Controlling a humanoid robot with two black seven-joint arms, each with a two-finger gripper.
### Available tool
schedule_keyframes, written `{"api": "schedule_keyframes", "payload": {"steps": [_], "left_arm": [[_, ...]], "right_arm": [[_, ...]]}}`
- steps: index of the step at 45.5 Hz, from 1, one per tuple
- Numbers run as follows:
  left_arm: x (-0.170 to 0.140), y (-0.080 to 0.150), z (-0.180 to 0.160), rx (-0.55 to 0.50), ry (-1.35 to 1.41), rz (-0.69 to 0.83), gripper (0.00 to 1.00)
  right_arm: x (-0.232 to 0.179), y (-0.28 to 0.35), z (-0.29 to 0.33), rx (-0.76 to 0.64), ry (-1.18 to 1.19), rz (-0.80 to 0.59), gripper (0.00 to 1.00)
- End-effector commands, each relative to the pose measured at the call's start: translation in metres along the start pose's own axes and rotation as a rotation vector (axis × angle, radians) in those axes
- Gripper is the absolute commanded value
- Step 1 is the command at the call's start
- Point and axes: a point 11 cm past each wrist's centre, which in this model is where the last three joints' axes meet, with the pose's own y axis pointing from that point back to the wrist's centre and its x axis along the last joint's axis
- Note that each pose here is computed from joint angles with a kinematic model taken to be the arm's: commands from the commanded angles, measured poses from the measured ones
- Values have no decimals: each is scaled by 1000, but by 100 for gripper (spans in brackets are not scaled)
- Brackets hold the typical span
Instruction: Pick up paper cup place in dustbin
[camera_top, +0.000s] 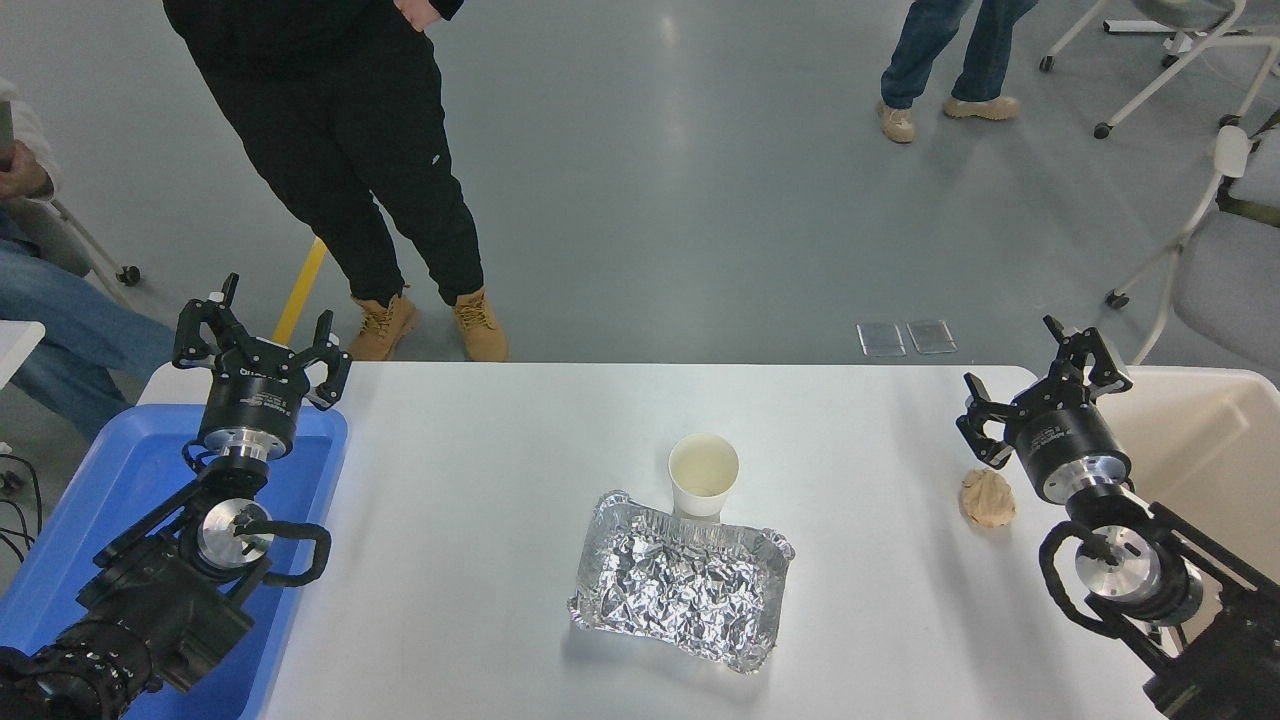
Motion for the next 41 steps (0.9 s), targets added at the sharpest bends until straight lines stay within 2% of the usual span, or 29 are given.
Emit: {"api": "schedule_keyframes", "payload": {"steps": [1, 26, 41], "left_arm": [[0, 0, 0, 0, 0, 0, 99], [0, 0, 0, 0, 0, 0, 99], [0, 0, 0, 0, 0, 0, 99]], "right_arm": [[-2, -1, -1, 3, 1, -4, 100], [-21, -12, -4, 4, -7, -37, 100], [-38, -33, -24, -50, 223, -95, 100]]}}
